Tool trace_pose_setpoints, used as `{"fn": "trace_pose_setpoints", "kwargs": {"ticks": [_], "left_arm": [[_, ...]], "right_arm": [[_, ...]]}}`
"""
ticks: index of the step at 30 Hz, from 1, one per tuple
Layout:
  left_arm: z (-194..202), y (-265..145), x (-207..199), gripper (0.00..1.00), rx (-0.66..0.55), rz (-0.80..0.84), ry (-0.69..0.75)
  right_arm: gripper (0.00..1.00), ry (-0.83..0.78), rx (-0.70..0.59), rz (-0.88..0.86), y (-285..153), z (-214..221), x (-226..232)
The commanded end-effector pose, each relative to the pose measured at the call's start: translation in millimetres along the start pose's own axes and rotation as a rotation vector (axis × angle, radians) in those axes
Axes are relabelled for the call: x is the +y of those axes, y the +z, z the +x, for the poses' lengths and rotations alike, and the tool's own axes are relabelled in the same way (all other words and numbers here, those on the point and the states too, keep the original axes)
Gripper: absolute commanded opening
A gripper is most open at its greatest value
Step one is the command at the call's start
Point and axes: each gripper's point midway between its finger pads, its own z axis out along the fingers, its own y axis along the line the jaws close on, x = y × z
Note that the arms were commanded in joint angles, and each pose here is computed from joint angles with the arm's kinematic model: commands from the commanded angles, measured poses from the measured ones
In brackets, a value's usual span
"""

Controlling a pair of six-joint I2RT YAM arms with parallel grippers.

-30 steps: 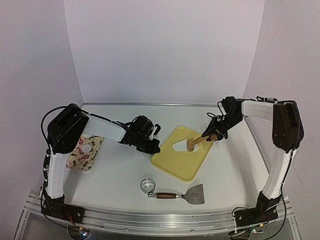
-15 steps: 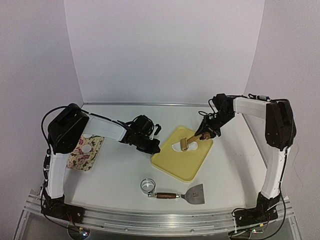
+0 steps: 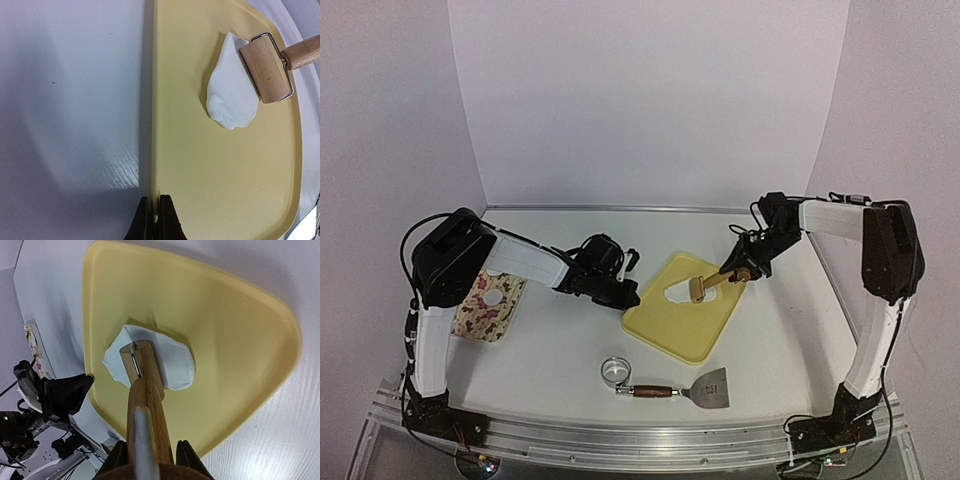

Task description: Roll out the dumpling wrappers from the dough

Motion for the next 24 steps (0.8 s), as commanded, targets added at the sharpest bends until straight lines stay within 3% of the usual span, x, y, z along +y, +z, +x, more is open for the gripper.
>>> {"fn": "trace_pose_setpoints", "kwargs": {"ticks": [1,7,19,24], "left_arm": [[99.5,-9.5,63.7,0.00,0.322,-0.218,-0.096],[96.1,-9.1,59.9,0.00,0.311,-0.200,-0.089],[89.0,5.9,27.3,0.00,0.307,-0.129,-0.024],[95.3,2.7,35.0,0.00,0.319,-0.165,-0.037]], "right_arm": [[0.00,0.165,0.090,0.595,0.6,38.2,-153.5],[0.00,0.167,0.094,0.577,-1.3,41.7,-152.8],[0.00,0.035,0.112,0.486,51.1,34.0,-77.4],[0.00,0.027,0.088,0.522,48.0,31.8,-78.8]]}}
